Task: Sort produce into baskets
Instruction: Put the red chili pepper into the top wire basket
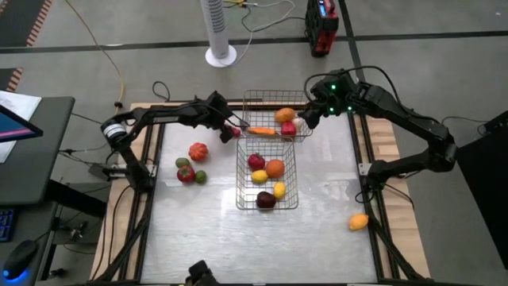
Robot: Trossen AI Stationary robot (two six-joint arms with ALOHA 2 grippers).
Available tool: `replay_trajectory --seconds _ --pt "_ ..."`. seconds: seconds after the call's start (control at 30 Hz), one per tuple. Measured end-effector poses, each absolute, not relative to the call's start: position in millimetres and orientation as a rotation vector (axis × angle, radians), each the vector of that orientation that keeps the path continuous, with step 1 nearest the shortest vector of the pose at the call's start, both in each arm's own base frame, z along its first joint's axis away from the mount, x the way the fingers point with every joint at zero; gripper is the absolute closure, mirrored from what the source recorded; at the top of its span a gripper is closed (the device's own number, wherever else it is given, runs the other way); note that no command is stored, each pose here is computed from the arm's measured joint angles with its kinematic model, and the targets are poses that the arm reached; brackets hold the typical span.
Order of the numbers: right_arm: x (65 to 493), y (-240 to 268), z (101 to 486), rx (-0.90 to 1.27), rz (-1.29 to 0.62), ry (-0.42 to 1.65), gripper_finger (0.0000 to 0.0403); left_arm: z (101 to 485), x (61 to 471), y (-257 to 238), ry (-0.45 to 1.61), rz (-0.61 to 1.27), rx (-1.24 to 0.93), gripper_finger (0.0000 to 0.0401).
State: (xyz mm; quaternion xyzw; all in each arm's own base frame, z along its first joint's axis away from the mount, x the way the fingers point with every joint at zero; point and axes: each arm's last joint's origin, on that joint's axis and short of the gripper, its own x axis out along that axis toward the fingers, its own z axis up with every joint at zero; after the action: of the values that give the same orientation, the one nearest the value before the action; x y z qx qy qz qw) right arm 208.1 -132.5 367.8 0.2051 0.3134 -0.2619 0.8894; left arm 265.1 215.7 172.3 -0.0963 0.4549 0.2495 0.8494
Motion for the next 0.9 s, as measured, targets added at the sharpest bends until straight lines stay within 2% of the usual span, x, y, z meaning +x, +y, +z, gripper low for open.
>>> replay_trajectory --seconds 0.37,0.63,0.77,0.9 --pt "210.0 -131.9 369.3 0.429 -0.542 0.630 0.0081 165.7 267.0 214.8 1.023 0.310 0.043 0.0095" --pt "211.3 -132.7 371.1 0.429 -0.544 0.604 0.0081 143.5 264.8 217.6 1.104 0.326 -0.056 0.0100" --pt "211.7 -132.1 371.1 0.427 -0.542 0.604 0.0081 142.4 266.5 214.6 1.107 0.340 -0.091 0.0133" --pt "211.7 -132.1 371.1 0.420 -0.539 0.606 0.0081 142.6 264.8 208.4 1.145 0.345 -0.146 0.0196"
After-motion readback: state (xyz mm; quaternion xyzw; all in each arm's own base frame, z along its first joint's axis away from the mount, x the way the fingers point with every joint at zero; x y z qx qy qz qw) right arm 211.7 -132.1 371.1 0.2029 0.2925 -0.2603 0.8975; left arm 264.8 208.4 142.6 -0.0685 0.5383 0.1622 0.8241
